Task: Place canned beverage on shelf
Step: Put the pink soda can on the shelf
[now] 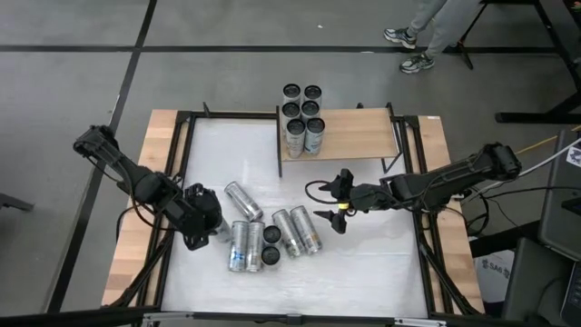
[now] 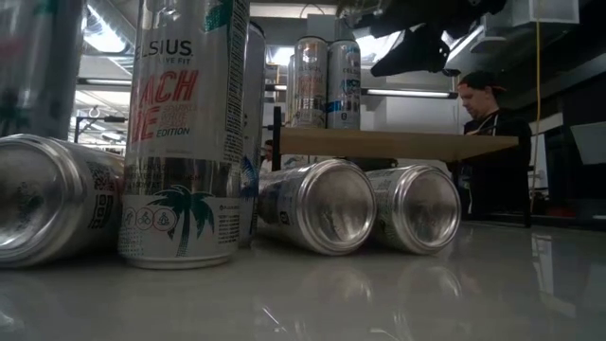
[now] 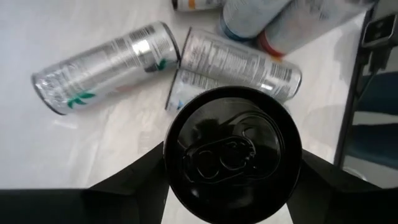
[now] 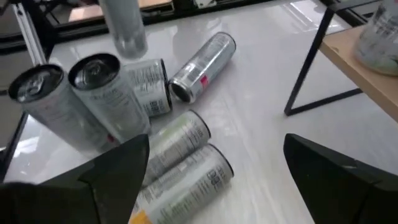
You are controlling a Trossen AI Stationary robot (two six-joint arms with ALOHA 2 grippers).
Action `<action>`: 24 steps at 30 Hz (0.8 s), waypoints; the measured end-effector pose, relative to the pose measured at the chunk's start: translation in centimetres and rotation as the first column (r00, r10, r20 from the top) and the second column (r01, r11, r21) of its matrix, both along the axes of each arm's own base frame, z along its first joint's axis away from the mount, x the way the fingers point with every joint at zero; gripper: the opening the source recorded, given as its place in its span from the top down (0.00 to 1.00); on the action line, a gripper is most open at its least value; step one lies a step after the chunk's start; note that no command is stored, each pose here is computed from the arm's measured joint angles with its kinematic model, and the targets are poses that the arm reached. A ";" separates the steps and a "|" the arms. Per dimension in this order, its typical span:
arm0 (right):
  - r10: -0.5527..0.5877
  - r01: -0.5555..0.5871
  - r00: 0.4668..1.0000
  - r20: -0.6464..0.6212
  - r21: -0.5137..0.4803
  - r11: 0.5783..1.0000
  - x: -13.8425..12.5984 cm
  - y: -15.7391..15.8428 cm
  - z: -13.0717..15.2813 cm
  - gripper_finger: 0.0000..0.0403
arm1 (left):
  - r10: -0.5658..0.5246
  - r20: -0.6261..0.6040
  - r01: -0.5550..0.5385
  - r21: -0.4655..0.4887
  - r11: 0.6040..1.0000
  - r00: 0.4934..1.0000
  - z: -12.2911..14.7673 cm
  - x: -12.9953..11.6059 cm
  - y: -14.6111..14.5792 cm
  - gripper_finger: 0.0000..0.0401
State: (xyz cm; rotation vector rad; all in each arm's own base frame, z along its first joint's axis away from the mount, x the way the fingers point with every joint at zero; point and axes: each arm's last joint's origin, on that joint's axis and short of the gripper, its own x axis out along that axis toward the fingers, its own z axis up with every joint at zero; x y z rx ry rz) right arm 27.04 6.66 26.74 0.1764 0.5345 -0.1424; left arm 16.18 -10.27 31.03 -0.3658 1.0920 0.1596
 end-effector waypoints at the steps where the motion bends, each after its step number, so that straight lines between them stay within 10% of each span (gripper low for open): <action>1: 0.000 0.000 1.000 -0.009 -0.002 1.000 -0.2 0.0 0.0 0.10 | 0.005 0.001 -0.005 0.002 1.000 1.000 0.4 0.0 0.2 0.42; 24: -0.001 0.001 0.999 0.033 0.007 1.000 -1.2 -0.3 1.4 0.10 | 0.139 0.121 -0.158 0.163 0.974 0.983 5.2 2.2 6.5 0.41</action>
